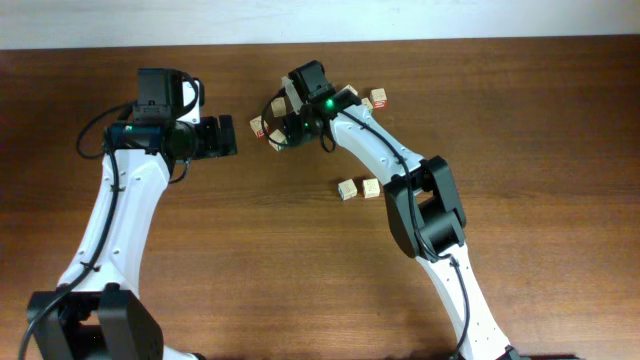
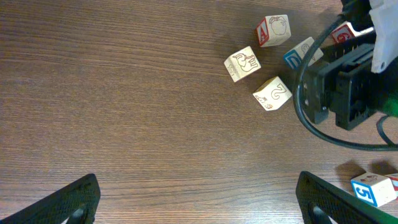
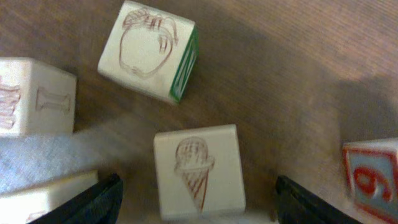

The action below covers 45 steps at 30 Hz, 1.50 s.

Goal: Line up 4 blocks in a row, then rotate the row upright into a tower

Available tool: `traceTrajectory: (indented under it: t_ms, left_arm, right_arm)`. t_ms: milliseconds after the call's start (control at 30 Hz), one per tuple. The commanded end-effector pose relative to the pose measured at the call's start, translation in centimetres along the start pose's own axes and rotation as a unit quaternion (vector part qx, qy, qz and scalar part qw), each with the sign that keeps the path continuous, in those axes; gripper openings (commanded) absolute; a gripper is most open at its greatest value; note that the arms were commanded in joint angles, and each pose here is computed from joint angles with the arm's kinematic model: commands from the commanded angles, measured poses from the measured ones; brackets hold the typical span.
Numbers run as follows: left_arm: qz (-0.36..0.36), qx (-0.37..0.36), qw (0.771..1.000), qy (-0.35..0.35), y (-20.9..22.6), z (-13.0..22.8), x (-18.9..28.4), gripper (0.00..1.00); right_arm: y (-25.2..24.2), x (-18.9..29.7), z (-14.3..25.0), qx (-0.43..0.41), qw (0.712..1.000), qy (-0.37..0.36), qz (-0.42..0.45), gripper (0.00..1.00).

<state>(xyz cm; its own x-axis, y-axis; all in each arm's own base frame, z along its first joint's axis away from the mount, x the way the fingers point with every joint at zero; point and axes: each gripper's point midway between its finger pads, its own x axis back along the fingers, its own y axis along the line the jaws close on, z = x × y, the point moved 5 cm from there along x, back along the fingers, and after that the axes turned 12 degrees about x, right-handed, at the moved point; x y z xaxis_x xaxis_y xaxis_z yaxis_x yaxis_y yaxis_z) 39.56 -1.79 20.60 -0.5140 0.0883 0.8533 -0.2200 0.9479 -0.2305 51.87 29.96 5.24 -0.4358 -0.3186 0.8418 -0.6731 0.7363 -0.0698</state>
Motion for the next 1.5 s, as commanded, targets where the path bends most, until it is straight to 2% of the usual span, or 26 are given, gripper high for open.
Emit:
traceTrajectory:
  t_ms: [0, 67, 133, 167, 367, 433, 533, 633, 667, 733, 900, 1067, 1100, 1267, 1367, 1467]
  left_arm:
    - [0.001, 0.001, 1.0, -0.008, -0.2, -0.5, 0.2, 0.99]
    - [0.001, 0.001, 1.0, -0.008, -0.2, -0.5, 0.2, 0.99]
    - [0.001, 0.001, 1.0, -0.008, -0.2, -0.5, 0.2, 0.99]
    - [0.001, 0.001, 1.0, -0.008, -0.2, -0.5, 0.2, 0.99]
    - [0.001, 0.001, 1.0, -0.008, -0.2, -0.5, 0.2, 0.99]
    - [0.001, 0.001, 1.0, -0.008, -0.2, -0.5, 0.2, 0.99]
    - [0.001, 0.001, 1.0, -0.008, -0.2, -0.5, 0.2, 0.99]
    - [0.001, 0.001, 1.0, -0.008, -0.2, -0.5, 0.2, 0.99]
    - [0.001, 0.001, 1.0, -0.008, -0.2, -0.5, 0.2, 0.99]
    - [0.001, 0.001, 1.0, -0.008, -0.2, -0.5, 0.2, 0.99]
    - [0.001, 0.001, 1.0, -0.008, -0.2, -0.5, 0.2, 0.99]
    - [0.001, 0.001, 1.0, -0.008, -0.2, -0.5, 0.2, 0.99]
    - [0.001, 0.001, 1.0, -0.008, -0.2, -0.5, 0.2, 0.99]
    - [0.001, 0.001, 1.0, -0.008, -0.2, -0.5, 0.2, 0.99]
    - [0.001, 0.001, 1.0, -0.008, -0.2, -0.5, 0.2, 0.99]
    - [0.001, 0.001, 1.0, -0.008, -0.2, -0.5, 0.2, 0.99]
  right_arm:
    - [-0.3, -0.7, -0.5, 0.029, 0.999, -0.014, 0.016, 0.78]
    - [-0.7, -0.9, -0.9, 0.028, 0.999, -0.026, 0.024, 0.73]
    - [-0.9, -0.8, -1.4, 0.028, 0.998, -0.04, 0.028, 0.49]
    - [-0.9, -0.8, -1.4, 0.027, 0.998, -0.041, 0.028, 0.45]
    - [-0.4, 0.3, 0.3, -0.014, 1.0, 0.014, 0.016, 0.32]
    - [-0.4, 3.1, -0.3, -0.033, 0.999, 0.022, 0.014, 0.28]
    - [0.0, 10.0, -1.5, -0.102, 0.994, 0.032, 0.006, 0.22]
    - [1.8, 14.0, 0.9, -0.17, 0.979, 0.106, -0.032, 0.22]
    - [3.0, 14.3, 2.6, -0.184, 0.969, 0.157, -0.058, 0.21]
    - [5.3, 13.9, 5.2, -0.176, 0.956, 0.223, -0.07, 0.21]
    - [9.4, 11.6, 9.4, -0.156, 0.94, 0.295, -0.068, 0.25]
    - [8.7, 9.4, 11.3, -0.168, 0.94, 0.296, -0.025, 0.27]
    - [8.5, 9.2, 11.1, -0.165, 0.944, 0.287, -0.018, 0.33]
    - [7.5, 8.5, 10.0, -0.155, 0.955, 0.252, 0.011, 0.47]
    - [6.8, 9.6, 7.7, -0.148, 0.963, 0.224, 0.009, 0.49]
    - [5.8, 10.4, 3.0, -0.154, 0.979, 0.136, 0.007, 0.54]
